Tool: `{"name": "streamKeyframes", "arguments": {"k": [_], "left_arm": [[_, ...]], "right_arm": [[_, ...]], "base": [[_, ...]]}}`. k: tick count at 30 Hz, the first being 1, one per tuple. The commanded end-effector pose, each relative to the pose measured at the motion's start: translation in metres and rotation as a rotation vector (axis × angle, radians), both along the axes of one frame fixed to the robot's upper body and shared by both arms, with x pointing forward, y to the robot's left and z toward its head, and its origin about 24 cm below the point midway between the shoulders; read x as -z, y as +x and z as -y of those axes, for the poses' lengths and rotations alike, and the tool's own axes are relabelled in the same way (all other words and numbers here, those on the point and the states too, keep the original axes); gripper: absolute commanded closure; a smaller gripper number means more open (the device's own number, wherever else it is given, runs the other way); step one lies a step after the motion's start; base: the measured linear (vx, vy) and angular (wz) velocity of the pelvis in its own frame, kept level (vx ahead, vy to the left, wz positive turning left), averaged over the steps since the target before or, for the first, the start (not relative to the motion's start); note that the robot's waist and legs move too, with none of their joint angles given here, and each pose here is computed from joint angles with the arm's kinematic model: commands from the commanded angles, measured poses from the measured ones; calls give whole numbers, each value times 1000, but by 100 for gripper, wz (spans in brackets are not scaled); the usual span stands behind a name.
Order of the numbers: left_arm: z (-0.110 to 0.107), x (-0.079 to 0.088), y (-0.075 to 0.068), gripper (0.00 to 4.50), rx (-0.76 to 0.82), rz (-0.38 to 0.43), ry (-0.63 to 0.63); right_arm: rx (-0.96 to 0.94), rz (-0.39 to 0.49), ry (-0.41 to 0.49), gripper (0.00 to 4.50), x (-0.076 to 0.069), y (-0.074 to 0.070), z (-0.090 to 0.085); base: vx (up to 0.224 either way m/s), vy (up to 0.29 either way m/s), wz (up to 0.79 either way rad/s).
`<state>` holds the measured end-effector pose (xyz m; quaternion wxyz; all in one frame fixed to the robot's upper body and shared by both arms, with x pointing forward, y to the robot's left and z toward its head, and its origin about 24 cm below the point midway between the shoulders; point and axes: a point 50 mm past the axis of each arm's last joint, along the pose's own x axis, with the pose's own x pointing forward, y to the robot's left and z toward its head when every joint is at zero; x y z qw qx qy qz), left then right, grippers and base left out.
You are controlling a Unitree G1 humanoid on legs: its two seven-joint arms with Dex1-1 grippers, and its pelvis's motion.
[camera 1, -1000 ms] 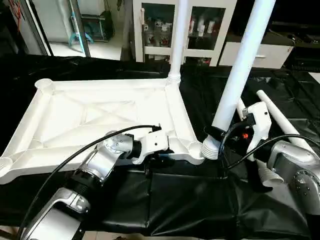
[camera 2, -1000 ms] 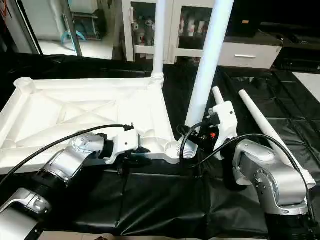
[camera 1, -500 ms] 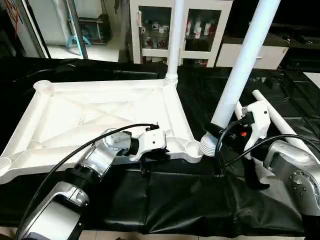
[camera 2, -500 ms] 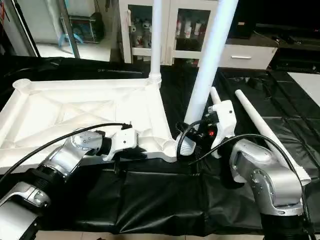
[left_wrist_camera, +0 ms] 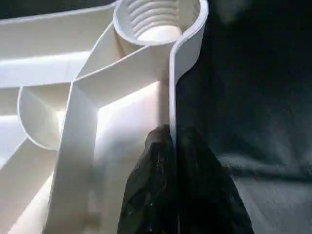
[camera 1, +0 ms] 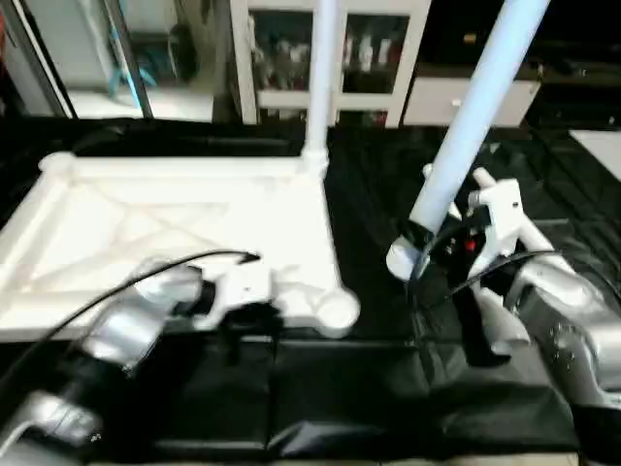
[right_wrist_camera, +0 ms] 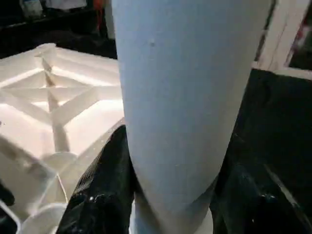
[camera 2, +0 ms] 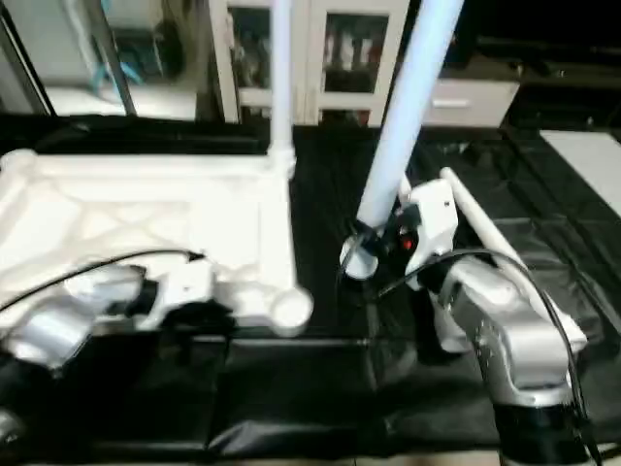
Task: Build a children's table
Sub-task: Pick table leg
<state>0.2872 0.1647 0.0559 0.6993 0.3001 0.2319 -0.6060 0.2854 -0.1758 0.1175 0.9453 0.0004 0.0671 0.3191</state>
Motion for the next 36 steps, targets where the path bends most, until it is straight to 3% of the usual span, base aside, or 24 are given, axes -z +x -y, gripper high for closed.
{"name": "streamKeyframes", "arguments": {"k": [1,3,8,9,11,20,29,36], "left_arm": [[-20,28,-14,450,-89,-111,133],[-12,26,-18,450,-110,-114,123],[-2,22,-17,450,-116,-90,126],[7,18,-16,450,-108,-75,89],[15,15,-15,450,-86,-64,55],[30,13,-14,450,-24,-34,41],[28,11,-12,450,11,-23,65],[27,11,-9,450,19,-22,76]], "right_arm": [[-32,-41,29,266,3,-1,0],[-79,-73,152,266,4,-1,-5],[-192,-98,207,266,9,2,-17],[-234,-114,270,266,10,5,-24],[-308,-136,312,266,9,3,-31],[-422,-202,236,266,20,4,-43],[-450,-236,141,266,21,7,-32],[-419,-259,94,266,32,14,-30]], "base": [[0,0,0],[0,0,0],[0,0,0],[0,0,0],[0,0,0],[0,0,0],[0,0,0],[0,0,0]]}}
